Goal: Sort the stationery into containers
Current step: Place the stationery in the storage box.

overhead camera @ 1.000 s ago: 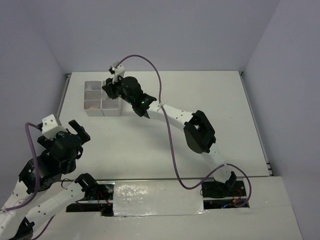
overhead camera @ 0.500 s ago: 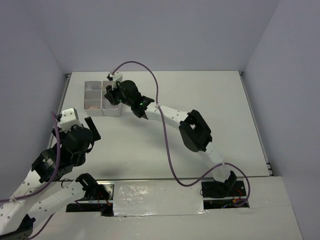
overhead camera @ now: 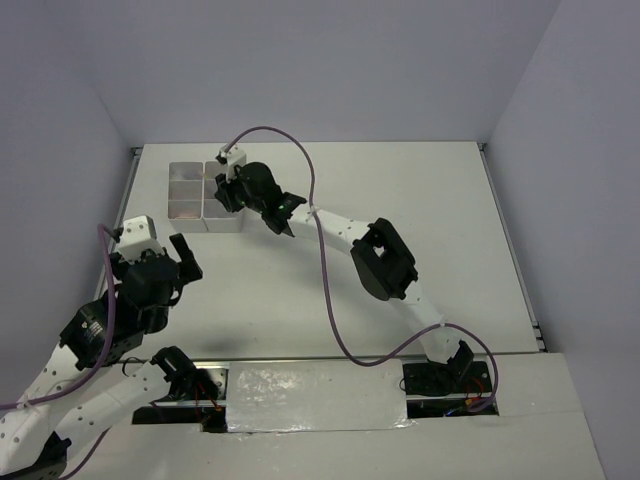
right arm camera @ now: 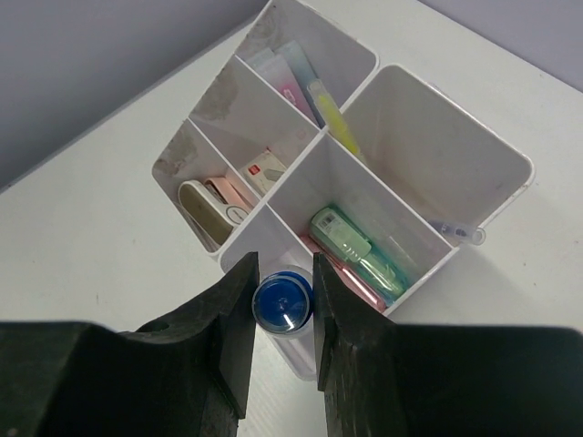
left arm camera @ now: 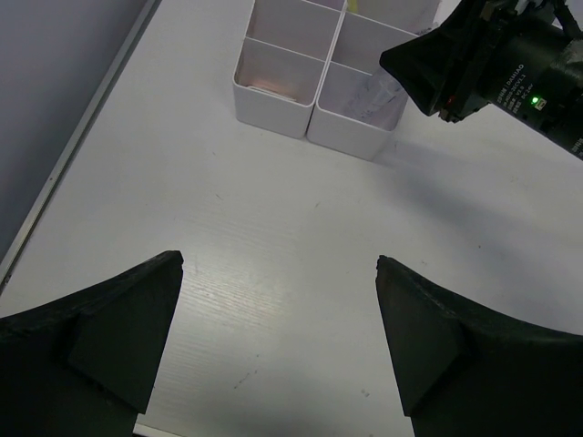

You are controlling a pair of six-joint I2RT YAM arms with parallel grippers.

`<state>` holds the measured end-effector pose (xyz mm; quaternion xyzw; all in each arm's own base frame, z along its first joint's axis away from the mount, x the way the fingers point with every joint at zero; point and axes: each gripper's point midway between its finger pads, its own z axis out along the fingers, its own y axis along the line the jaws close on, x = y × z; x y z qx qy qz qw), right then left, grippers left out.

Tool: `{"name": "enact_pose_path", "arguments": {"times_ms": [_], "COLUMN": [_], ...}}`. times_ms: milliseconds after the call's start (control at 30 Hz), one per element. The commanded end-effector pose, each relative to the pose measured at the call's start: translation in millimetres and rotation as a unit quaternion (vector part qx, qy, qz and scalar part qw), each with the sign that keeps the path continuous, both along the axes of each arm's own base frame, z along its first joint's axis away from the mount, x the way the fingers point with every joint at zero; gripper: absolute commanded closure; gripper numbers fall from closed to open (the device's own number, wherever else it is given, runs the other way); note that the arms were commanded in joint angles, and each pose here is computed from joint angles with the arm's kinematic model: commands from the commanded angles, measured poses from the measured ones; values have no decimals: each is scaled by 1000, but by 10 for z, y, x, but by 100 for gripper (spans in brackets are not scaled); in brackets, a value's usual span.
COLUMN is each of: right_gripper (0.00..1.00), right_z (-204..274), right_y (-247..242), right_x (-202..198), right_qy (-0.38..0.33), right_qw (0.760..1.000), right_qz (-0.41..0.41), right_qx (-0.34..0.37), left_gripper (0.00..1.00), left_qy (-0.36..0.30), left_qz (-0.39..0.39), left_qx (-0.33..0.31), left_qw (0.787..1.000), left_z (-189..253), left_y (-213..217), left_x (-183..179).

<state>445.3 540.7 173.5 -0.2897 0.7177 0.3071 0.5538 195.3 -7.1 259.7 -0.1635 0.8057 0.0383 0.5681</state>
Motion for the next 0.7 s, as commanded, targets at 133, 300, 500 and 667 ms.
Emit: {"name": "enact_pose_path", "arguments": {"times_ms": [133,300,500,667], "right_gripper": [82,67,48,32], "right_z": [163,102,128,191], "right_y": [13,24,49,54], "right_x": [70,17,-3,-37], "right_qy": [-23,-18,-19,-30], "right_qw": [1000,1000,1000,999], "right_qz": [5,15,19,20], "right_qx": [6,-2,-7,-18], "left_gripper": [1,1,1,1], "left_qy": [-18,-20,-17,-20], "left_qz": [-8,-13,-17,-17], "left_qx": [-7,-8,-7,-10], "left_qw": [1000,1000,1000,1000], "left_z": [76,78,65,74], "left_y": [-14,-25,-38,-35], "left_x": [26,28,31,25]}}
